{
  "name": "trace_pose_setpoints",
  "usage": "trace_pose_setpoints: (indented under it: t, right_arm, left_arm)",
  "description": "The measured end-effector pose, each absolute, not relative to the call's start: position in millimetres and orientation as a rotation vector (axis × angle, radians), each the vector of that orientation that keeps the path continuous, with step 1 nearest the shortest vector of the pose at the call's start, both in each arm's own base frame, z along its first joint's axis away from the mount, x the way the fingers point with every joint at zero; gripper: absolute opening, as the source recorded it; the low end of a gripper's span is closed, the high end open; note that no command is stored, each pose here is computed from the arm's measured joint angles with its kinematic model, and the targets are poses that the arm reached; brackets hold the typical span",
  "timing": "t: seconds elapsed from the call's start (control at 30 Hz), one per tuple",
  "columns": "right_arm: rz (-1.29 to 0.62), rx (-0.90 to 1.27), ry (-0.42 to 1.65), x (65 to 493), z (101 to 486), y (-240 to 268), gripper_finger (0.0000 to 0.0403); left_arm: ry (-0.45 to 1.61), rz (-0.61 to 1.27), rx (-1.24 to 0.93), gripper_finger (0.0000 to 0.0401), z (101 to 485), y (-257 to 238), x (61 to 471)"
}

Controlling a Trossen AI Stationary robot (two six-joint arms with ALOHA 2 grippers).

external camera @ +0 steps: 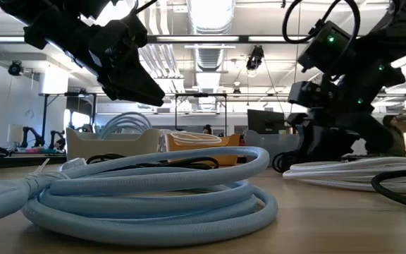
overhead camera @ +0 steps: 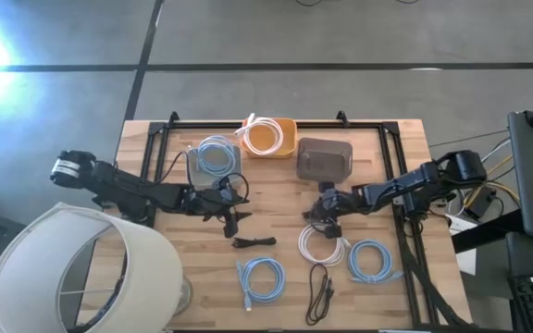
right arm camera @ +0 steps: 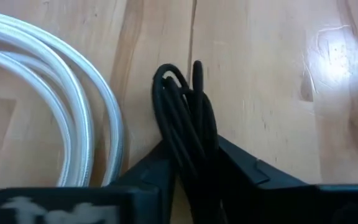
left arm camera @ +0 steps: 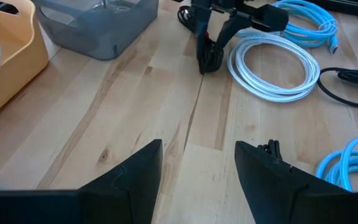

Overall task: Pick & Place USB Port
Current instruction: Put the top black charger cable into the black bin

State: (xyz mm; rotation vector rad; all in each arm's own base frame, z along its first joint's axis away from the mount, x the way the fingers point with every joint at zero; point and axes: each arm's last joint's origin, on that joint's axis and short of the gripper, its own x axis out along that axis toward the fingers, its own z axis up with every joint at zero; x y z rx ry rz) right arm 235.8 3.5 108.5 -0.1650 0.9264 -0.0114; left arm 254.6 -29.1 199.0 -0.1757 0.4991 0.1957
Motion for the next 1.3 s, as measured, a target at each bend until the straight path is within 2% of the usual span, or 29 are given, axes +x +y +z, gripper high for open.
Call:
trace_pose_setpoints:
  t: [0.13, 0.23, 0.47, 0.83, 1.07, 1.3]
  right_arm:
    - [-0.002, -0.157, 0.92, 239, 112, 4, 0.0039]
    - [-0.012, -0.155, 0.886, 242, 121, 3, 0.002]
    - [-0.194, -0.203, 0.79, 250, 157, -3, 0.0032]
    - [-0.403, -0.382, 0.669, 259, 224, -26, 0.0025]
    - [-0.464, -0.422, 0.773, 256, 212, -67, 0.0024]
    - [-0.348, -0.392, 0.861, 256, 190, -93, 0.0023]
  left_arm:
    - [0.499, 0.196, -0.176, 0.0207, 199, -29, 255]
    - [0.499, 0.196, -0.175, 0.0207, 199, -29, 255]
    - [0.499, 0.196, -0.175, 0.0207, 199, -29, 255]
    - [0.497, 0.196, -0.176, 0.0207, 199, -29, 255]
    - [0.497, 0.196, -0.176, 0.0207, 199, -29, 255]
    - [0.496, 0.195, -0.176, 0.0207, 199, -29, 255]
